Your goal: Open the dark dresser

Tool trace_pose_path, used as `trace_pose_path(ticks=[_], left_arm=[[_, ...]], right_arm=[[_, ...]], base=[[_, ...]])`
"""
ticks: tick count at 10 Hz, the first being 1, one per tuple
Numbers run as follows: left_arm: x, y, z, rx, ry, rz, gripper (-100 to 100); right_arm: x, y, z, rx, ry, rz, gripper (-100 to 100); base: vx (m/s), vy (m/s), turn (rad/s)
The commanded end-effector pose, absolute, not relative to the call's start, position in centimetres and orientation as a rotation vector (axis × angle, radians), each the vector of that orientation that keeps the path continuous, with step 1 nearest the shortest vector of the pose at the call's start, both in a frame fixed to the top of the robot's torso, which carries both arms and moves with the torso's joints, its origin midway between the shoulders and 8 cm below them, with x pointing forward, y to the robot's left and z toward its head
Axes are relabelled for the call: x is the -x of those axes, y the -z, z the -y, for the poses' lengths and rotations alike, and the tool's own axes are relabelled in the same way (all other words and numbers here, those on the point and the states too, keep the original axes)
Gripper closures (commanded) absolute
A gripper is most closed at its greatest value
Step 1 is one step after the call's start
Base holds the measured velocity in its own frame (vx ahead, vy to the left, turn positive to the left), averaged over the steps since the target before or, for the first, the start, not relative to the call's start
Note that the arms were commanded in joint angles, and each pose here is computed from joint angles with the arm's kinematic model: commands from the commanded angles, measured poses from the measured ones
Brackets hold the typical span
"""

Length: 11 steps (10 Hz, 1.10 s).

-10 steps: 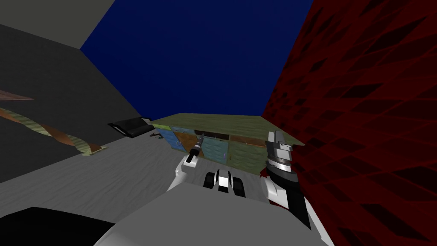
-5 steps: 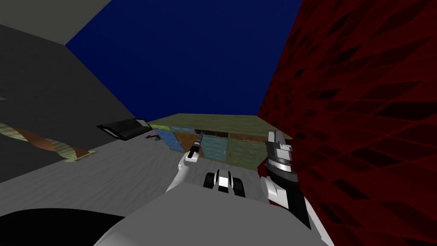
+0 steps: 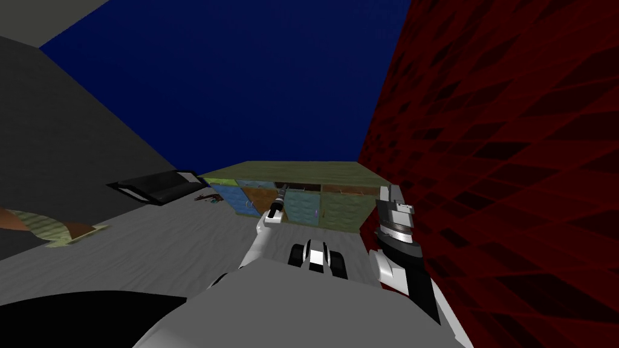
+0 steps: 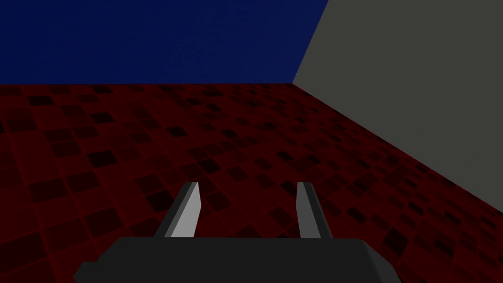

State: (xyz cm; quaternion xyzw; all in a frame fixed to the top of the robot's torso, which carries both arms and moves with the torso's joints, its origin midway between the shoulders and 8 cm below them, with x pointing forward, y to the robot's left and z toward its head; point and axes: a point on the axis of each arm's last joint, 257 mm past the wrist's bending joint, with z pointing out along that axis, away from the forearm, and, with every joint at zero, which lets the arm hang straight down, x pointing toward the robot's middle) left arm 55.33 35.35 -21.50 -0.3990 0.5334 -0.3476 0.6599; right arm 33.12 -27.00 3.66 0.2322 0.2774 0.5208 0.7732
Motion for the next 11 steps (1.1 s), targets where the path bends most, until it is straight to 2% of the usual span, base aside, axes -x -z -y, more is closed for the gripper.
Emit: trace_pose_path(ticks=[1,11], left_arm=[[-56.7,21.3,-36.4,0.921,0.757,-1.186,-100],[-62.2,21.6,-37.0,1.030,0.728,-1.138,-100]], right_arm=[[-33.1,-3.7,27.0,-0.503,-1.128,-0.601,0],[-33.1,-3.7,27.0,-0.503,-1.128,-0.601,0]], base=[[-0.071,0.032,-0.210],[-0.094,0.027,-0.121]])
